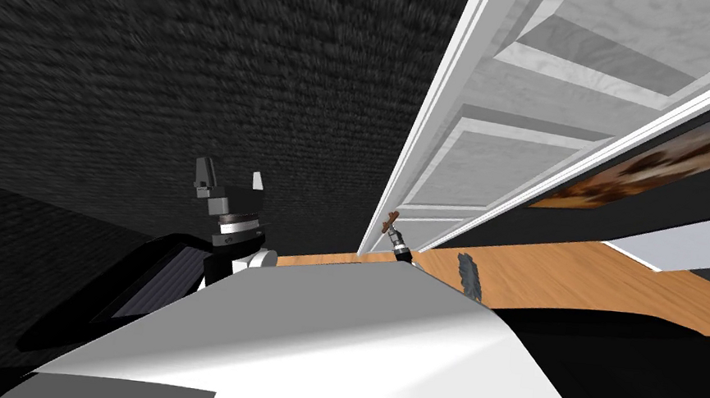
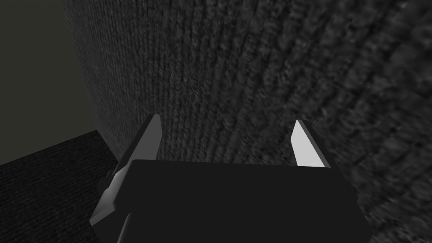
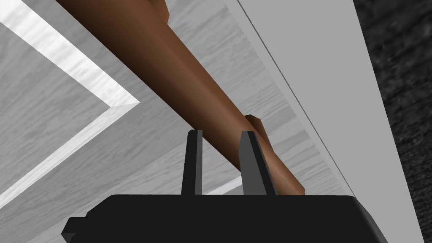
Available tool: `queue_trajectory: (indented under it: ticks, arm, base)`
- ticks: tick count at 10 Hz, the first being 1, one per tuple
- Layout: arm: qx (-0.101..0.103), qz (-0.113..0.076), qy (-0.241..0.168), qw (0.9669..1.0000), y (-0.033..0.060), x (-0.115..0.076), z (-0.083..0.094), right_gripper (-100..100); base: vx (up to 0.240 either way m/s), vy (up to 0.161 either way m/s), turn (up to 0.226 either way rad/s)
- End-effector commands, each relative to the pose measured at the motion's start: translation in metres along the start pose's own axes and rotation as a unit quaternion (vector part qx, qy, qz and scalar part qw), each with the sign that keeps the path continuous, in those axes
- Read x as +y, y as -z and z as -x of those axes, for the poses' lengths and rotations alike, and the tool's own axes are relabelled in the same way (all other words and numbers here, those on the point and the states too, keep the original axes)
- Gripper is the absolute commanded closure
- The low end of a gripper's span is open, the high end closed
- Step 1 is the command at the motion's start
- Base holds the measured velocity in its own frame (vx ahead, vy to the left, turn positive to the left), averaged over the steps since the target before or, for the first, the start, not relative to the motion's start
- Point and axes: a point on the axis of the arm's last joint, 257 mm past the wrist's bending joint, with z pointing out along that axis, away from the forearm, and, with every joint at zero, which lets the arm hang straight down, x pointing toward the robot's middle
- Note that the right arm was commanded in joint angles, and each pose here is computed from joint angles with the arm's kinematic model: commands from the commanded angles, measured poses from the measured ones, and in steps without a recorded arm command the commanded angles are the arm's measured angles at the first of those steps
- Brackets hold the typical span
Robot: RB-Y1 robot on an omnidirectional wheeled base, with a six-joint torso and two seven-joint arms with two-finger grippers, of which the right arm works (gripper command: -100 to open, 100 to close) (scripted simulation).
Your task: Pull the door open
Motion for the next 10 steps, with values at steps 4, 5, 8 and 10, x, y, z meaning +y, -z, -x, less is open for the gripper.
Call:
queue_trajectory:
  ticks: [4,5,8,10]
  arm:
    - [0.001,0.002,0.038,0.9993,0.0122,-0.005,0.004,-100]
    - [0.002,0.003,0.056,0.9984,0.0163,-0.006,0.006,-100]
    - [0.005,0.005,0.098,0.9952,0.0254,-0.01,0.008,-100]
    - [0.008,0.007,0.14,0.9901,0.0355,-0.014,0.011,-100]
  base:
    - [-0.021,0.015,-0.024]
    - [0.002,0.04,-0.038]
    - [-0.007,0.035,-0.046]
    - [-0.009,0.024,-0.051]
